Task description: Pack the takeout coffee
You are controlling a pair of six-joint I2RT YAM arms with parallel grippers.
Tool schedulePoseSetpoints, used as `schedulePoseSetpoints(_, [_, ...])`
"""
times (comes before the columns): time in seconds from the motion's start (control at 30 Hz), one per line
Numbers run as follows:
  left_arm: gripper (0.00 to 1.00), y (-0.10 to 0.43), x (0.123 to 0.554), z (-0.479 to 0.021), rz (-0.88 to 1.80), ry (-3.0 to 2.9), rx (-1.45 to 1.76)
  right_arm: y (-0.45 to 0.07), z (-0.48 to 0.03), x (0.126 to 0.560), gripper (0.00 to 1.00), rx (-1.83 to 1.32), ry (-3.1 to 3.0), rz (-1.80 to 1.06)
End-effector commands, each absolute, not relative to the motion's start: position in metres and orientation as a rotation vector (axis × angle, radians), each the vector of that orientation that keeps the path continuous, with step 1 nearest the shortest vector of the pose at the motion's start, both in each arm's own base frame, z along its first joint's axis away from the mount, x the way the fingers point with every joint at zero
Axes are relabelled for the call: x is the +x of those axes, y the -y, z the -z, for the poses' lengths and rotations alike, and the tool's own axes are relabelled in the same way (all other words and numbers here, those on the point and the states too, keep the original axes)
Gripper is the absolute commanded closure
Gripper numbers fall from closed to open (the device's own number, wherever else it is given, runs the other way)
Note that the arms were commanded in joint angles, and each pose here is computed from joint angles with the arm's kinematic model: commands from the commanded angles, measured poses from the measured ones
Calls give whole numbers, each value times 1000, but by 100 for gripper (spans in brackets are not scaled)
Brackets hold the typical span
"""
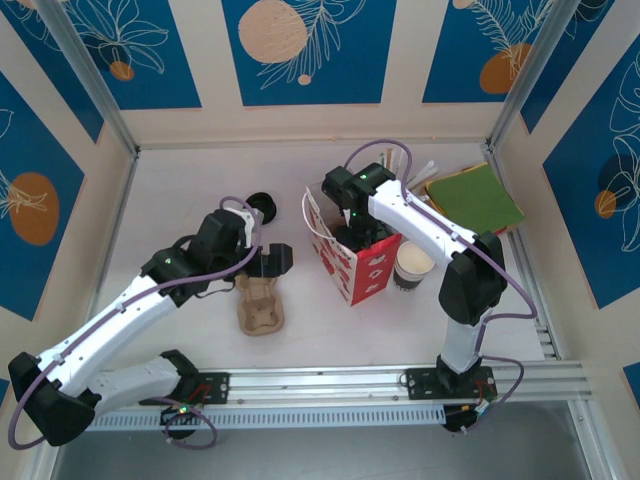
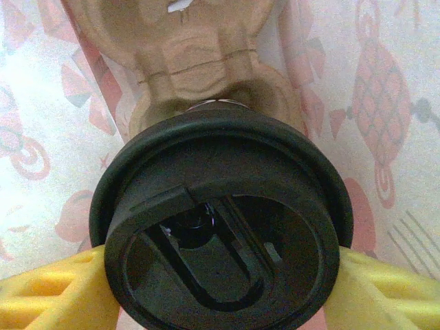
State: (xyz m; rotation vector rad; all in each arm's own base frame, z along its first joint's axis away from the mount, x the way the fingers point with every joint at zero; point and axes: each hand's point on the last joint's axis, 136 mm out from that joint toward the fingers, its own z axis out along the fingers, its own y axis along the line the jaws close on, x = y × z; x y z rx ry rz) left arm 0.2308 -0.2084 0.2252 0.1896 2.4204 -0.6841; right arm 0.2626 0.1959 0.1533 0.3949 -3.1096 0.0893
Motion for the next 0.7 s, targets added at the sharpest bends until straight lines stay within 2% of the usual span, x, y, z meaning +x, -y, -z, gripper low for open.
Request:
schedulePoseSetpoints(0.0, [0, 207, 232, -227, 675, -2415, 196, -194, -159, 256, 32, 360, 3109, -43])
schedulePoseSetpoints(0.67, [0, 207, 232, -228, 669, -2416, 202, -194, -154, 257, 32, 356, 3102, -45])
